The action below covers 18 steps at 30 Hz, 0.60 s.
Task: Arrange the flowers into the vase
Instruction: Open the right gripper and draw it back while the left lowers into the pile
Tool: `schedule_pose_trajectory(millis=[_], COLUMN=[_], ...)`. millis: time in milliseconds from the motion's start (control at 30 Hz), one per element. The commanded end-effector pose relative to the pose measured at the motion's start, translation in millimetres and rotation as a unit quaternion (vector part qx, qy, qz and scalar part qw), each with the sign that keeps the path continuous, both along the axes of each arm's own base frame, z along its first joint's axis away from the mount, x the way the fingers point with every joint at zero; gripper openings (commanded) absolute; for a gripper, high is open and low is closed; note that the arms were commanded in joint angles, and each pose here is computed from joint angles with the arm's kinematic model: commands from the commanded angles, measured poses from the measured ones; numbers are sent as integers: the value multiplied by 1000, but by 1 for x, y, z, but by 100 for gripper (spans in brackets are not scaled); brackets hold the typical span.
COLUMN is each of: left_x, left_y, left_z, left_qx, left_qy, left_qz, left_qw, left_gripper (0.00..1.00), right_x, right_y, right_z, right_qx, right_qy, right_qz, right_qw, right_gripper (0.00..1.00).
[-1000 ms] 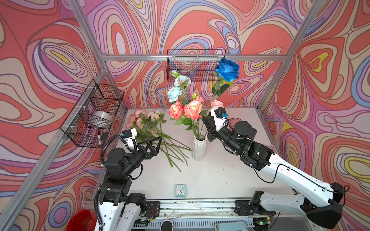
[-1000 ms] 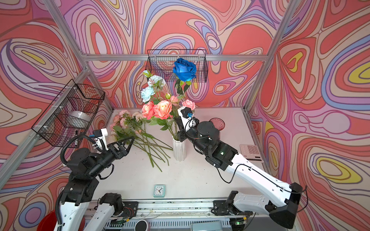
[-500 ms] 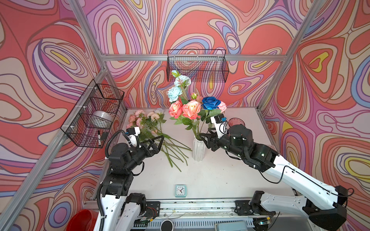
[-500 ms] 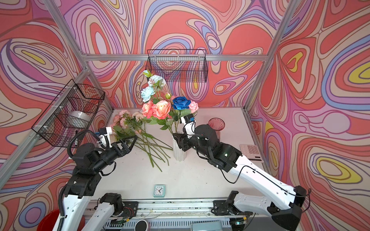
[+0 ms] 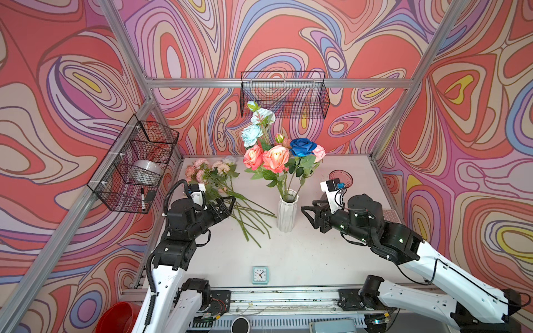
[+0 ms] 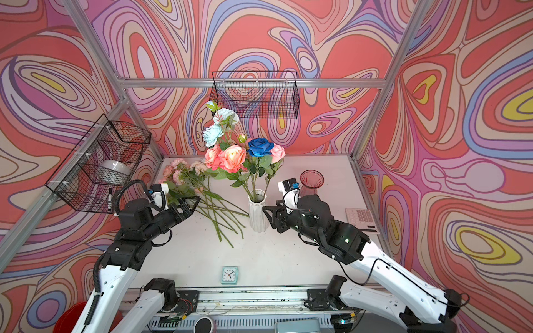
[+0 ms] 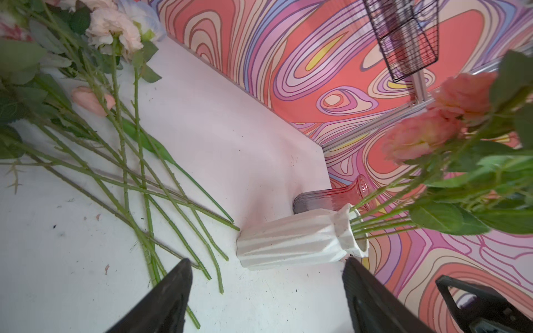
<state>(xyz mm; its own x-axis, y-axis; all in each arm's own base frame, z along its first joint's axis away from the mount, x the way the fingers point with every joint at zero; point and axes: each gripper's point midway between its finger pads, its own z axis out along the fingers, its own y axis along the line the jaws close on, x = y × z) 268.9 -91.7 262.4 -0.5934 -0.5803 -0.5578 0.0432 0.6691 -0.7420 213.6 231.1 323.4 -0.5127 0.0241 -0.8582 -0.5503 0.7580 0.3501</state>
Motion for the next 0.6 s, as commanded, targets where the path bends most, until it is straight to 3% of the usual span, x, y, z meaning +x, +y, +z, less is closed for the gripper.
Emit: schedule_pose_trajectory(millis=[0, 100, 267, 567], left_x=[11, 30, 68, 135], left_y=[7, 9, 16, 25], left_z=[-41, -69, -108, -150], left_qx=[2, -8, 6, 37], left_qy=[61, 87, 118, 157], left_qz=[31, 48, 85, 128], left_qw=[998, 995, 989, 978], left_gripper=[69, 61, 44, 38], right_x=[-6, -6, -4, -4], right_y=[-7, -8, -6, -8], right_z=[-14, -23, -28, -33], right_qx=[4, 5, 9, 9], right_qy=[22, 29, 32, 32], right_qz=[-8, -13, -14, -19], right_qw=[1000, 999, 999, 999], right_gripper=[50, 40, 35, 29])
